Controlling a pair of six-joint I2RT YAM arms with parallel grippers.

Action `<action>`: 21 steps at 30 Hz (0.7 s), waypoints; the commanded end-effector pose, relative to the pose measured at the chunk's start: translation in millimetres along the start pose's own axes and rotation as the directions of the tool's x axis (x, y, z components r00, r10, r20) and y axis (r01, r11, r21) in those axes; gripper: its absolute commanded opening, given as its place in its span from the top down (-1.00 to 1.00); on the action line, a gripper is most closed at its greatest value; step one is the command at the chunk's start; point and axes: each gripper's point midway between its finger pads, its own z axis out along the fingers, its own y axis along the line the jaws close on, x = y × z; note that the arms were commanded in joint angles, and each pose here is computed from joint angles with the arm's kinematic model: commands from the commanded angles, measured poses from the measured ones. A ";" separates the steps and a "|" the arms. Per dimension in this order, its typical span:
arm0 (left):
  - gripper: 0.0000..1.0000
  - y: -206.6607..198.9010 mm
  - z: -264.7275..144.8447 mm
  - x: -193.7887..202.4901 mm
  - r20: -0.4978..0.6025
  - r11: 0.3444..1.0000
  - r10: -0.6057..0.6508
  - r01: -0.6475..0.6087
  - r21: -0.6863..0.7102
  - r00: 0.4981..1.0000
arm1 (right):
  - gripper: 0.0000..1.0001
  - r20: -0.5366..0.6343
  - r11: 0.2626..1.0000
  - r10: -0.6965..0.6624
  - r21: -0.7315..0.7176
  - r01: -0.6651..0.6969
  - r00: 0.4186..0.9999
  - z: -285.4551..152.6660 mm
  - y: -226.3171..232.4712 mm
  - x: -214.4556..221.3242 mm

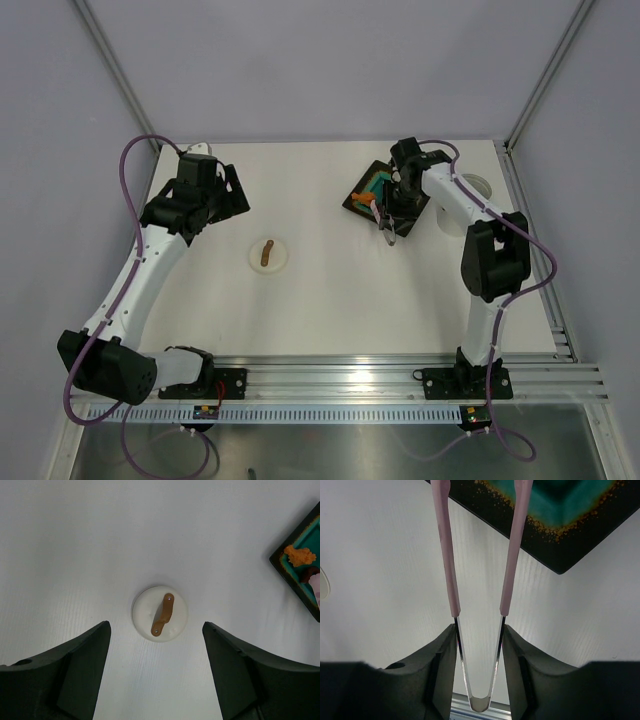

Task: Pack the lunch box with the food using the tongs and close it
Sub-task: Adjust the fake food on the plate.

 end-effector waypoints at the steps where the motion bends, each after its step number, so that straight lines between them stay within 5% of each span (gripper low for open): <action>1: -0.56 -1.9 0.5 -6.8 0.032 1.000 -0.003 0.002 0.016 0.999 | 0.07 0.019 1.000 0.008 -0.030 -0.007 1.000 -1.1 9.1 -8.0; 21: -0.56 -1.7 1.7 -6.7 0.030 1.000 -0.001 0.000 0.013 1.000 | 0.12 -0.008 1.000 0.022 -0.008 -0.022 1.000 20.7 5.5 -11.6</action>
